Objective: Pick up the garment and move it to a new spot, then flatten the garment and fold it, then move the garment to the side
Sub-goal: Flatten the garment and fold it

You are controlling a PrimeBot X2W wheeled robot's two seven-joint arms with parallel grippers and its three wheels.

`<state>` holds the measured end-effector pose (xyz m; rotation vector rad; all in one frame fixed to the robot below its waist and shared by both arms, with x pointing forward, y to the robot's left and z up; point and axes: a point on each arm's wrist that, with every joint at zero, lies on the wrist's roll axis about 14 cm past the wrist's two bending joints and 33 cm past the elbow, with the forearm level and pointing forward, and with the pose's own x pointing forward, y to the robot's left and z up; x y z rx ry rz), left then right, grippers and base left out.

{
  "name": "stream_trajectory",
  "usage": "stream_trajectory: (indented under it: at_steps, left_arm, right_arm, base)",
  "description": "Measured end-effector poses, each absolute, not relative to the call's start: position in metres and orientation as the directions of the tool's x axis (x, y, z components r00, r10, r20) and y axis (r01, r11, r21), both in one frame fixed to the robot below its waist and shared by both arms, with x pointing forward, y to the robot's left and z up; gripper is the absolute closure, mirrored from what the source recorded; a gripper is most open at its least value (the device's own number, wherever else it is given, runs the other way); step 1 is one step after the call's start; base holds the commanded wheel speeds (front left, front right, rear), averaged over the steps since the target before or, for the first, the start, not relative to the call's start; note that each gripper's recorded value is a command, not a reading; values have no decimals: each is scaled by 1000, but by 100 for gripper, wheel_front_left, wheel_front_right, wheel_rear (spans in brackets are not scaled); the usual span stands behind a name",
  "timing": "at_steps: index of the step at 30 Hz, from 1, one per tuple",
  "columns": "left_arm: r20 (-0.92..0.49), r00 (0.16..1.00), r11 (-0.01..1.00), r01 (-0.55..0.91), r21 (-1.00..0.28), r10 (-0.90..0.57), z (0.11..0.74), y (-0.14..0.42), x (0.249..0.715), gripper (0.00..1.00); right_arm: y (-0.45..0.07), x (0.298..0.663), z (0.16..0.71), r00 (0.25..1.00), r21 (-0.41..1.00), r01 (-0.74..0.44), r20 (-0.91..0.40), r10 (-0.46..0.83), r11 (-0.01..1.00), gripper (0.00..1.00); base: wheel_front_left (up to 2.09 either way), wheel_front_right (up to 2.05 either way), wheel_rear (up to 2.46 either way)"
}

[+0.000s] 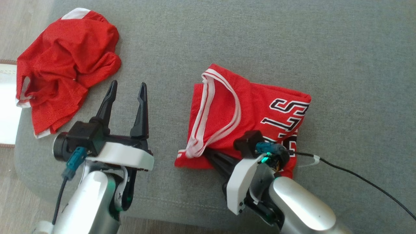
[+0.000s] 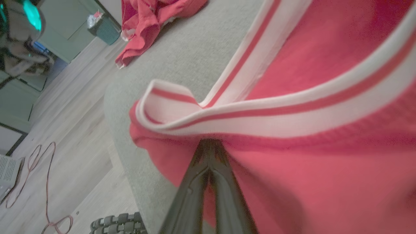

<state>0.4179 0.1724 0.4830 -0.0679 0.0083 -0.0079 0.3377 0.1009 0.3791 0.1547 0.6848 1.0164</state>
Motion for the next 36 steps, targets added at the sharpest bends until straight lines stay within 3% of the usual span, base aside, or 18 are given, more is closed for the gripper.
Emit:
stream_trajectory:
  at_steps: [4, 8, 9, 10, 11, 17, 23, 29, 36]
  left_arm:
    - [-7, 1000, 998, 4, -69, -4, 484, 173, 417, 0]
    - [-2, 1000, 998, 3, -70, -3, 485, 173, 417, 0]
    - [0, 1000, 998, 4, -69, -4, 486, 173, 418, 0]
    - [4, 1000, 998, 5, -66, -5, 487, 173, 418, 0]
    - [7, 1000, 998, 5, -64, -4, 488, 173, 418, 0]
    - [-1, 1000, 997, 14, -70, -14, 485, 169, 413, 0]
    - [27, 999, 998, 32, -53, -31, 493, 165, 416, 0]
    - [63, 996, 997, 61, -43, -58, 504, 157, 416, 0]
    - [67, 996, 997, 62, -38, -59, 507, 157, 399, 0]
  right_arm:
    - [102, 333, 384, 315, 403, -760, -457, 832, 510, 100]
    - [102, 339, 397, 339, 386, -771, -425, 839, 507, 100]
    - [101, 344, 405, 360, 384, -768, -403, 842, 512, 95]
    - [98, 350, 414, 391, 384, -761, -373, 842, 523, 62]
    - [93, 359, 425, 432, 385, -748, -336, 837, 541, 0]
    - [24, 394, 456, 693, 341, -607, -216, 688, 718, 0]
    - [-69, 423, 489, 905, 260, -378, -101, 414, 888, 0]
    - [-141, 416, 498, 977, 206, -179, -81, 199, 962, 0]
    - [-160, 392, 509, 988, 191, -123, -65, 137, 974, 0]
  base:
    - [0, 0, 0]
    - [0, 0, 0]
    - [0, 0, 0]
    - [0, 0, 0]
    - [0, 0, 0]
    - [0, 0, 0]
    - [0, 0, 0]
    - [0, 0, 0]
    - [0, 0, 0]
